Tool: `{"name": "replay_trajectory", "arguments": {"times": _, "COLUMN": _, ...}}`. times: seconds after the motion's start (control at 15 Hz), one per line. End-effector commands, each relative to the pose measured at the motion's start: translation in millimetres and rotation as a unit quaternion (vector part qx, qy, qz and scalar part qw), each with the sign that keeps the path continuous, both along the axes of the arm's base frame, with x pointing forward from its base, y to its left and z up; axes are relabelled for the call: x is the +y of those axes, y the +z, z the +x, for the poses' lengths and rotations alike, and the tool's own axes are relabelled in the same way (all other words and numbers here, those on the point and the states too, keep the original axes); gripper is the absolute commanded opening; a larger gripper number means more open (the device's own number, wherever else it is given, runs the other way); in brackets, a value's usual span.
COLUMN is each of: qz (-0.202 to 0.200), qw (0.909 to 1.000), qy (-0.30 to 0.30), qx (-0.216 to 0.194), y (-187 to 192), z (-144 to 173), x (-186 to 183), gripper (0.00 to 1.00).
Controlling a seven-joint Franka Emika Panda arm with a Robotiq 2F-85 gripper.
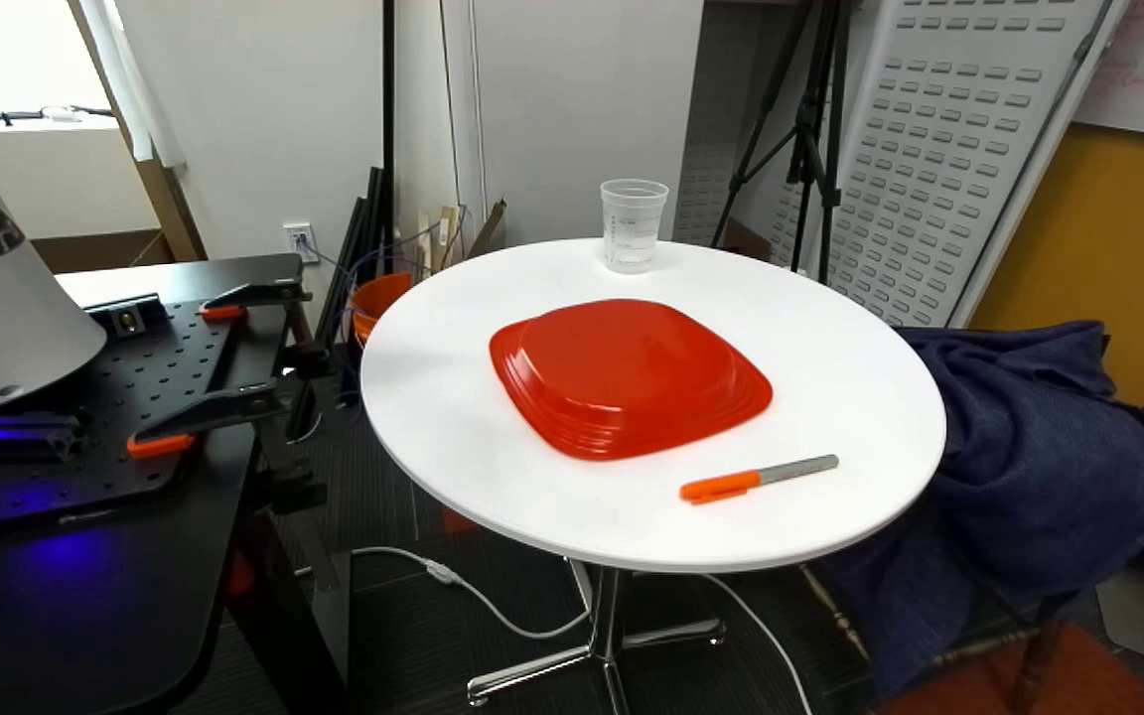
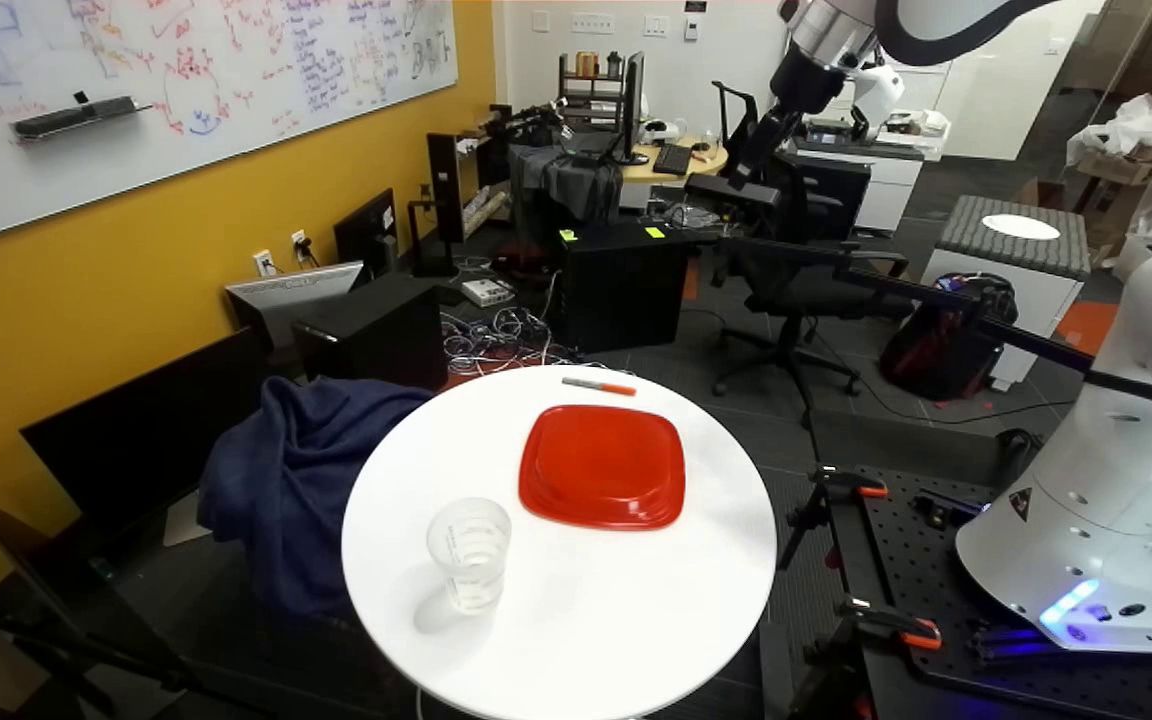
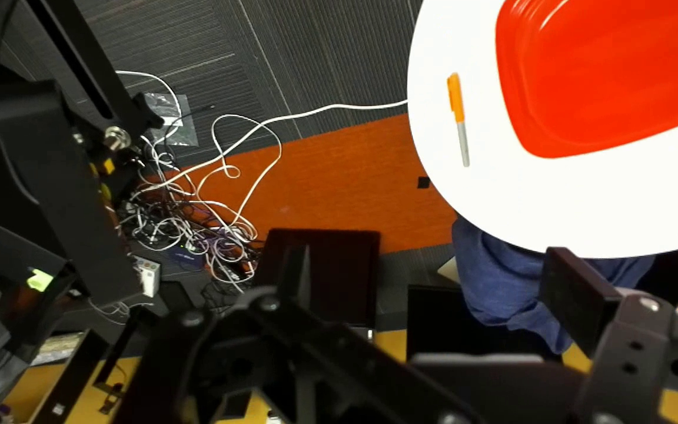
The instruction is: Put the orange marker in the clear cup
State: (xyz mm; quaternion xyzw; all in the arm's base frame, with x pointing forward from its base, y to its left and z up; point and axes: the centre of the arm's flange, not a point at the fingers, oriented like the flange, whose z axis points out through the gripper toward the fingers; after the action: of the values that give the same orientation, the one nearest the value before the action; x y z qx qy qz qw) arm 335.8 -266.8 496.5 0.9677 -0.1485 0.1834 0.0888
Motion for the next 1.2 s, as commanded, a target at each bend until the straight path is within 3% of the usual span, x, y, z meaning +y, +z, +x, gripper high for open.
{"name": "replay_trajectory", "arguments": {"times": 0.0, "qz": 0.007, "qw": 0.9977, "qy": 0.065, "qx": 0.021, "y": -12, "z": 19, "x": -3, "gripper": 1.00}}
{"name": "replay_trajectory", "arguments": {"times": 0.47, "qz": 0.037, "qw": 0.9873, "qy": 0.147, "qx": 0.049, "y": -52, "z": 54, "x": 17, "gripper": 1.00}}
{"name": "replay_trajectory", "arguments": {"times": 0.93, "qz": 0.049, "qw": 0.9804, "qy": 0.173, "qx": 0.081, "y": -95, "z": 83, "x": 26, "gripper": 1.00}}
{"name": "replay_trajectory", "arguments": {"times": 1.13, "qz": 0.042, "qw": 0.9813, "qy": 0.173, "qx": 0.073, "y": -109, "z": 92, "x": 25, "gripper": 1.00}}
